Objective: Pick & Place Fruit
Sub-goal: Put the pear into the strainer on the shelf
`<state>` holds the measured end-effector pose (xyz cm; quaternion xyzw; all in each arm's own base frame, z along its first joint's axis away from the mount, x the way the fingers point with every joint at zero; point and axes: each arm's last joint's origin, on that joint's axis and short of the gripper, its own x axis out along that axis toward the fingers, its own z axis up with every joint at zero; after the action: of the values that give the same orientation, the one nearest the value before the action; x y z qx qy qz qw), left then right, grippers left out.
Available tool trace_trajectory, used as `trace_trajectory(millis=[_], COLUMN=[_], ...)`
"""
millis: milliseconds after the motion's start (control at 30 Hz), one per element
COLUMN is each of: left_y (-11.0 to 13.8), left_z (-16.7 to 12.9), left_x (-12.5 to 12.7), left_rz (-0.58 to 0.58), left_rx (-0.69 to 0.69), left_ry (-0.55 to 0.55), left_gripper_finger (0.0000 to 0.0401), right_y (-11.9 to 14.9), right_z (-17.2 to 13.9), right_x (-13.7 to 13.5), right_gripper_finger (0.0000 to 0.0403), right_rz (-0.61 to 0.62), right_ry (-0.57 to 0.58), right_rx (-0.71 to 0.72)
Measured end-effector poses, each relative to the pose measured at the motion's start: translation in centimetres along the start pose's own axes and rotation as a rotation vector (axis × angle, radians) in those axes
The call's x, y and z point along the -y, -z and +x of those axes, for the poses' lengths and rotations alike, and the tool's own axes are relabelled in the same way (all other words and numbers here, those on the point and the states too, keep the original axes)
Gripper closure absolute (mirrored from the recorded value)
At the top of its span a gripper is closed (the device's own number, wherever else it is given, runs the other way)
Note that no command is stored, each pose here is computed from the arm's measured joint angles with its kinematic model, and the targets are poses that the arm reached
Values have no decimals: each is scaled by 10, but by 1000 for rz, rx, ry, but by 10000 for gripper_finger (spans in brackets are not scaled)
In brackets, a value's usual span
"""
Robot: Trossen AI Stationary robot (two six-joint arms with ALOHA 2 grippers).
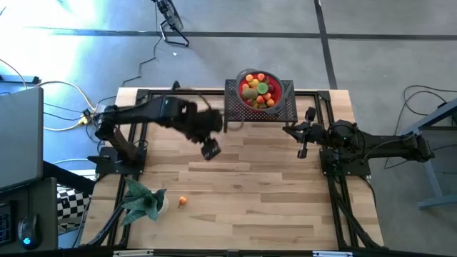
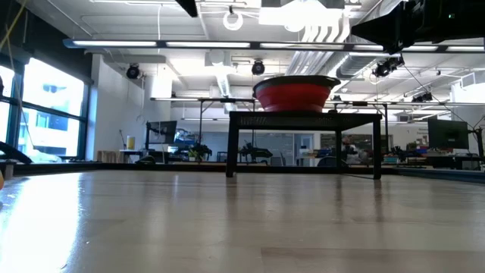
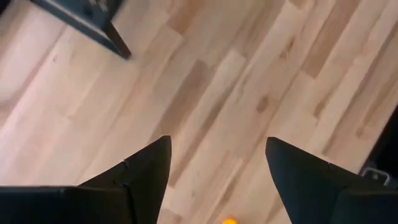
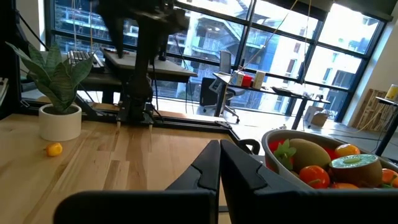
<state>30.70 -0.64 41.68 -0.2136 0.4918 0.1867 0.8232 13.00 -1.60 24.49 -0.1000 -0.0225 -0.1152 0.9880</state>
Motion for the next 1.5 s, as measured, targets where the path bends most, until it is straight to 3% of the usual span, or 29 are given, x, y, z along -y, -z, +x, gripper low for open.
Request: trace_trajectory(millis=[367,500,700,900,1033,1500], left_y=[45,57,72,86,97,149], left_z=[4,20,50,74,87,146], left_x=[53,68,94,114,118,98], left_rz=[-8,40,133,171,173,146], left_rx=[-45,-120,-269,-318,-391,-685], left_ry=[-63,-116,-105,-132,-141,-281], left_gripper_finger=[144,144,144,144,144,144], right_y=[0,0,1,4,6,15], right_z=[0,0,0,2,4,14], right_x=[0,0,0,-1,-2,-5], right_gripper_finger=[398,398,398,398,398,398], right_rz=[8,48,104,125,123,115], right_ry=[-1,-2,-7,-10,-12,-21], right_rx=[0,-4,-11,-34,-53,-128])
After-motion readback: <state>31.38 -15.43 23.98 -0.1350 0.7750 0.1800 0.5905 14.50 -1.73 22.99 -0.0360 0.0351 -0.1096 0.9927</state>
